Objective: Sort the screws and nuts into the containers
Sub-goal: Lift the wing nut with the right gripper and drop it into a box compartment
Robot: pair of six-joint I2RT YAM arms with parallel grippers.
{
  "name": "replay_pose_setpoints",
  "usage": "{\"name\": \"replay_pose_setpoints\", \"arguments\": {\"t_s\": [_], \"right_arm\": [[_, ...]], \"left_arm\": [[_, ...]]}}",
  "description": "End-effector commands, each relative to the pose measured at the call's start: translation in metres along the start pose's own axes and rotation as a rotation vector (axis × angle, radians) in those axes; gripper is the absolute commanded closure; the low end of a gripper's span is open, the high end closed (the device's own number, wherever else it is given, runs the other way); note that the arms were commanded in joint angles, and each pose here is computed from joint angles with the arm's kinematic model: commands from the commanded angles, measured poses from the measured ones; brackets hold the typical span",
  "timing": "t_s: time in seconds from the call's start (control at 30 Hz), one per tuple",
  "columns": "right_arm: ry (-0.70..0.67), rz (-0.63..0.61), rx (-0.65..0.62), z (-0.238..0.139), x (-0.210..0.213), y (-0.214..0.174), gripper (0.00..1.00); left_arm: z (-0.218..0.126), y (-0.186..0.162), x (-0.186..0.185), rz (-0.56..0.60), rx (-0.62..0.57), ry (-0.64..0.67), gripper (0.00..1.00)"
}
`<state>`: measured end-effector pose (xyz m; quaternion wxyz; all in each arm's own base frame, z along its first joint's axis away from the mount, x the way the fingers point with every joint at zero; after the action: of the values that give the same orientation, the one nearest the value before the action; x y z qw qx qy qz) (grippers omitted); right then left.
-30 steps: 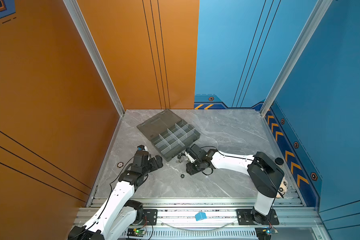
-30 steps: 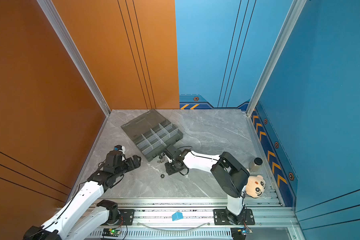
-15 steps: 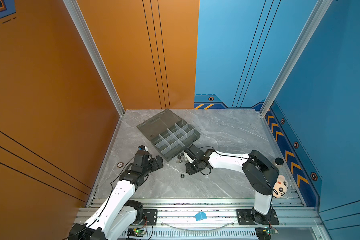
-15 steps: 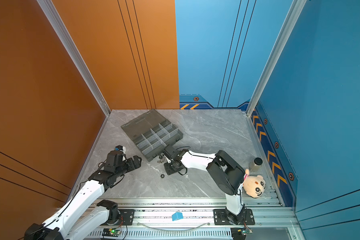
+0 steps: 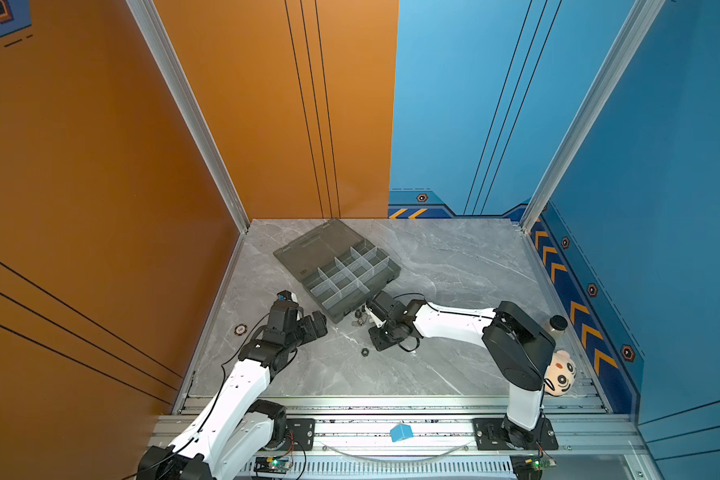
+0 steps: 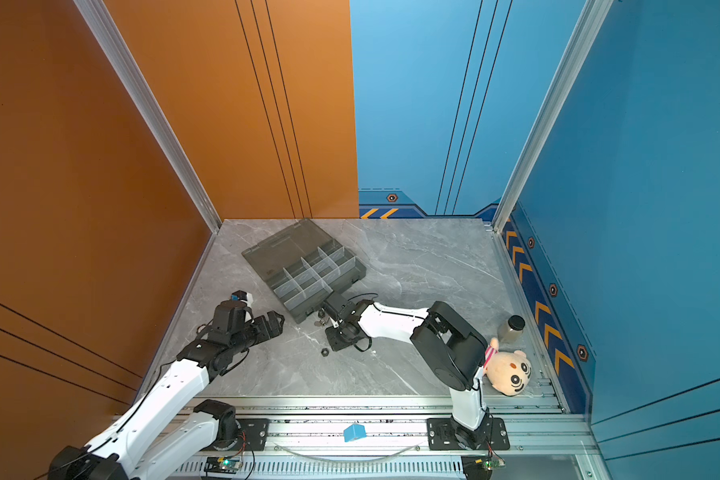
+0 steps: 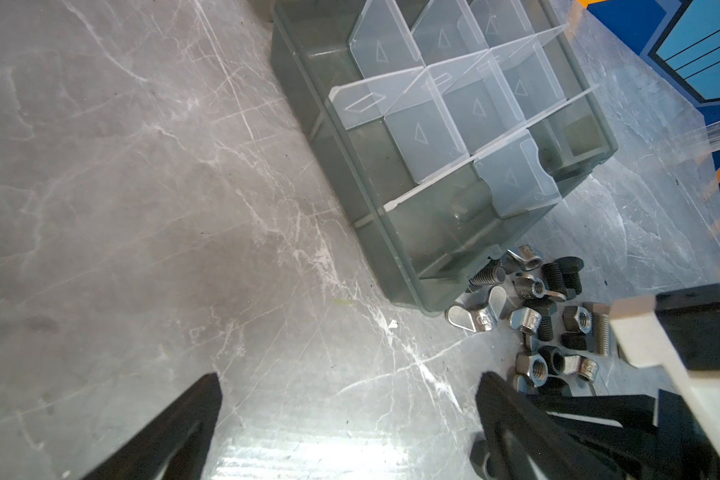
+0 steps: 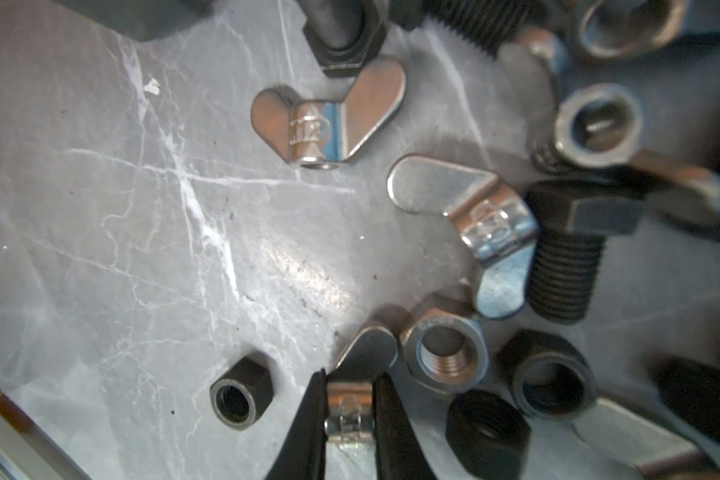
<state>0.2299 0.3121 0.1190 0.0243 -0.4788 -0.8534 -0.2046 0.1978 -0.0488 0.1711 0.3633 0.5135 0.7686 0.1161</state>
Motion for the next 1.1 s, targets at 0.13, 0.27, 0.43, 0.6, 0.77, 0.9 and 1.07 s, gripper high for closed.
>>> {"name": "replay_pose_setpoints", "arguments": {"t_s": [0.13,0.27,0.43,0.6,0.77,0.9,1.07], "right_arm": [[0.052,-0.048,-0.070,-0.026,0.003,0.016,0.97],[0.120,-0.081,-0.137,-0.048,0.008,0.032,1.00],[0.206,-0.150,-0.231,-0.077,0.017,0.058,1.00],[0.230,-0.244,-0.319,-0.103,0.027,0.095,1.00],[0.236,-0.328,-0.405,-0.111,0.037,0.135,1.00],[0.249,-0.353,-0.486,-0.105,0.043,0.166,1.00],[0.245,-0.352,-0.535,-0.075,0.045,0.189,1.00]], "left_arm": [[-0.006,0.007,-0.007,0.032,-0.037,-0.067,0.02],[-0.008,0.007,-0.007,0.030,-0.047,-0.077,0.02],[-0.008,0.007,-0.010,0.044,-0.046,-0.130,0.02],[-0.008,0.008,-0.008,0.030,-0.043,-0.158,0.02],[-0.009,0.012,-0.010,0.020,-0.072,-0.211,0.02],[-0.011,0.013,-0.006,-0.004,-0.068,-0.220,0.02],[-0.013,0.014,-0.003,-0.035,-0.069,-0.247,0.02]]}}
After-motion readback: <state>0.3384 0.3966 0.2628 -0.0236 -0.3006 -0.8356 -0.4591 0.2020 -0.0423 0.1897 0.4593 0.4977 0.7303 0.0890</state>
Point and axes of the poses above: each gripper's point midway between its finger pads, its own z axis out along the fingers, its own x axis along the line the jaws close on, y = z × x, the point moved 10 cm from there along -z, back along the fingers, and after that the axes turned 3 degrees about -z, right-handed, at the moved point
